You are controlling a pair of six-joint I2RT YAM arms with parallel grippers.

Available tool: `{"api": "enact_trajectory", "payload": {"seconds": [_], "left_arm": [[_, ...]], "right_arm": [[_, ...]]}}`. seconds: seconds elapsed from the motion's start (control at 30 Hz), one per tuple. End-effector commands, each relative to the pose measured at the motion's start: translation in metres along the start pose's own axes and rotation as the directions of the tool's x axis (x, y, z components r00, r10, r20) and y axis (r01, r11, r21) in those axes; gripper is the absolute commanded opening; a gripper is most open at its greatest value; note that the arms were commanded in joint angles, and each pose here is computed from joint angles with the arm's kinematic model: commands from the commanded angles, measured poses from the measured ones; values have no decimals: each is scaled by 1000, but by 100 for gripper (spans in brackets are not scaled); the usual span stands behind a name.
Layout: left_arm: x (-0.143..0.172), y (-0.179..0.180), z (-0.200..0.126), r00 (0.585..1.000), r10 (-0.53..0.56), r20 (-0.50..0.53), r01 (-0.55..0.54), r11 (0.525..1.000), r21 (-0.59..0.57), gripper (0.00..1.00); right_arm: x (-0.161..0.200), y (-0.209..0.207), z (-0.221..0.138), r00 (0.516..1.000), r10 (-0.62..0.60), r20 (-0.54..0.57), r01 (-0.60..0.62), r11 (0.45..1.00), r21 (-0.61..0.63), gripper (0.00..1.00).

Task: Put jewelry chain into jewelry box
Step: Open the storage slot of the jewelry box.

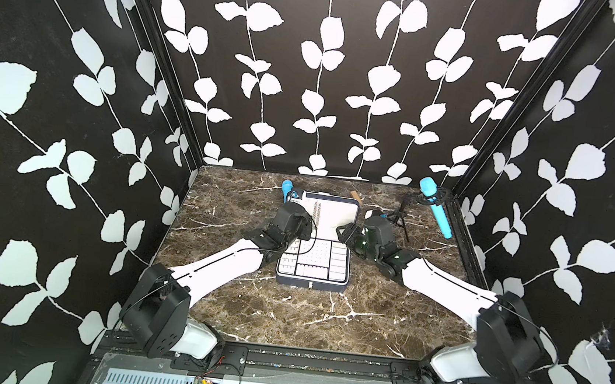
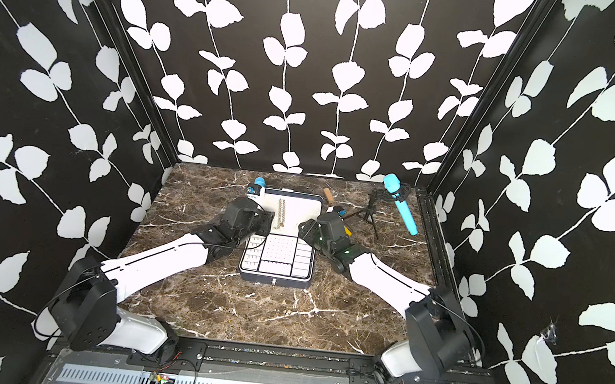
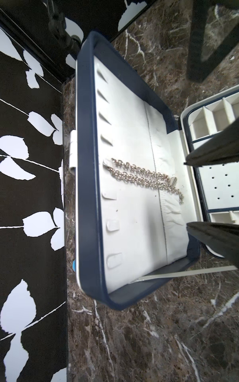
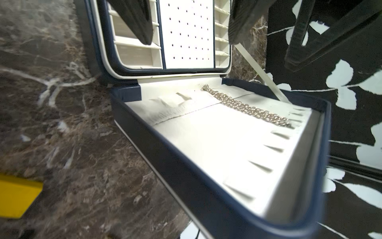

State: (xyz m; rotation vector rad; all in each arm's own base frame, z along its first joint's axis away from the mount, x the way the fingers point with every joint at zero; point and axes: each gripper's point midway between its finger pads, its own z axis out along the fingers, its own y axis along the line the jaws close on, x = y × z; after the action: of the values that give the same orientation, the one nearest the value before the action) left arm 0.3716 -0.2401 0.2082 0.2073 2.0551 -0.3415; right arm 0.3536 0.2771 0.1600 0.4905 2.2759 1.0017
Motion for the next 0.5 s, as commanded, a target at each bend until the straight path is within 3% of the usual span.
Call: {"api": "enact_trajectory", "payload": {"seconds": [0.0,0.17,0.47], "left_arm": [[-13,-2,4,999,15,53,-15,1000,-4,46],[-1,-6,19,1000,21,7,-21,1000,5,46],[14,-11,44,998,53,-35,-52,999,15,46]], "right_arm": [[-9,19,16,981,190,29,-187,979,-85,59],[-14,9,39,951,300,69,-292,951,-104,59],[-27,12,50,914,390,112,-365,911,-192,58]]}}
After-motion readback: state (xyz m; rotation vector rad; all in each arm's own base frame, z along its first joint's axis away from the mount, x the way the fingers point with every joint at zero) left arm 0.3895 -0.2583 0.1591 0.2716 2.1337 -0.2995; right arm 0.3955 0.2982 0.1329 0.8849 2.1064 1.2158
